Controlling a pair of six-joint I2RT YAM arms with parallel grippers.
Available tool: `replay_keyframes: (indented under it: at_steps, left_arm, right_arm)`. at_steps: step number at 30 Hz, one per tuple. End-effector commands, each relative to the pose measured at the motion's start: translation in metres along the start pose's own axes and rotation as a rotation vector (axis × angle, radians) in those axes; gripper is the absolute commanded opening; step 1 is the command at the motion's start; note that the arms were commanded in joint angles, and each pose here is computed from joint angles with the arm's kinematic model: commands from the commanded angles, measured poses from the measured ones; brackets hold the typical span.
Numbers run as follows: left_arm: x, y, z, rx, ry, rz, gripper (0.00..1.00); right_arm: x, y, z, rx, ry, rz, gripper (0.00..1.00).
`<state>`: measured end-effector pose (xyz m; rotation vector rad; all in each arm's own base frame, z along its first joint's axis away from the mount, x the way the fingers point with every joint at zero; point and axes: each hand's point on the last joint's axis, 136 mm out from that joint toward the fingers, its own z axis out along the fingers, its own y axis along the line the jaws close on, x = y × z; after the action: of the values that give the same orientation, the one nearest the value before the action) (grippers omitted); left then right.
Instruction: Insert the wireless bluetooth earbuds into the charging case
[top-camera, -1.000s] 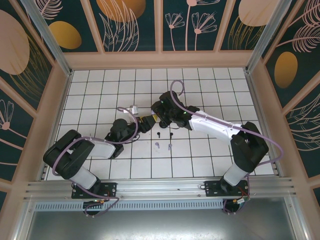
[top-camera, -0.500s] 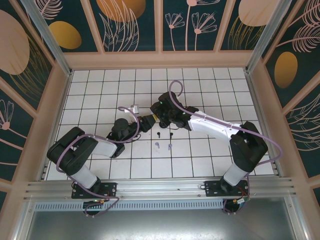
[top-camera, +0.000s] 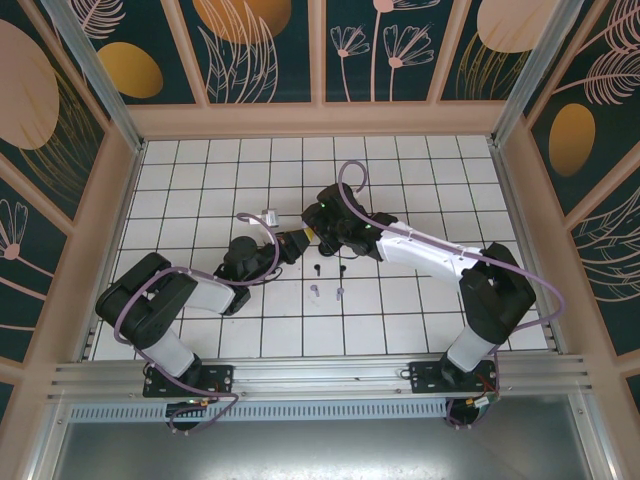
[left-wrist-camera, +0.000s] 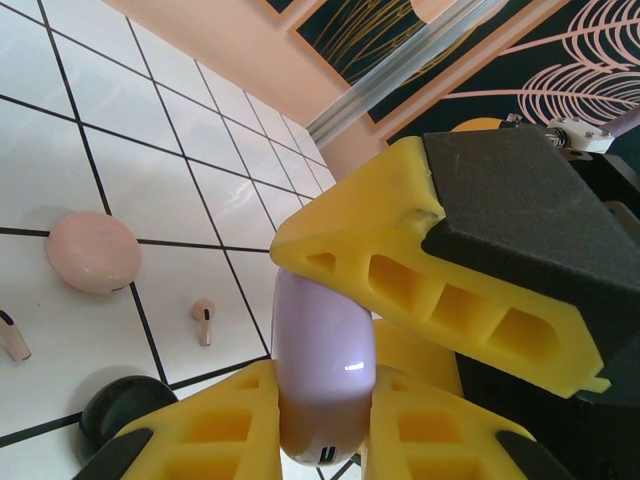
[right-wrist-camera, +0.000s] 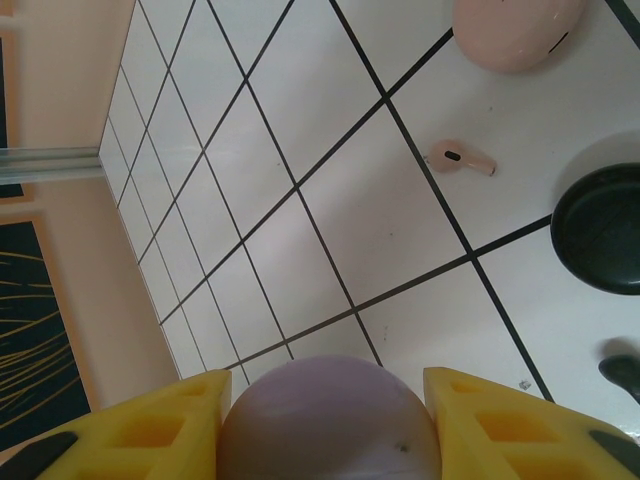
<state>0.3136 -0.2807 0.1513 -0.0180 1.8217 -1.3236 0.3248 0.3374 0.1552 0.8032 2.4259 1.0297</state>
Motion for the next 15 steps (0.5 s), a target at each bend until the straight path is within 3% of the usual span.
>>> replay_keyframes:
  at_steps: [1, 6, 8, 15]
  left_arm:
    - [-0.0116, -0.0175, 0.0061, 0.066, -0.036, 0.001, 0.13]
    - [-0.0153, -0.021, 0.0065, 0.081, -0.051, -0.016, 0.28]
    - [-0.0174, -0.0225, 0.0074, 0.089, -0.06, -0.025, 0.3]
    - [-0.0179, -0.0222, 0.0092, 0.103, -0.071, -0.05, 0.19]
  right_arm:
    - [0.0096, 0.0246, -0.0119, -0.089, 0.024, 0.006, 0.36]
    - [0.0101, 0.0258, -0.0144, -0.097, 0.025, 0.008, 0.36]
    - [0.0102, 0.0252, -0.0144, -0.097, 0.025, 0.008, 0.37]
    - [0.0099, 0.0256, -0.0167, -0.107, 0.023, 0.01, 0.37]
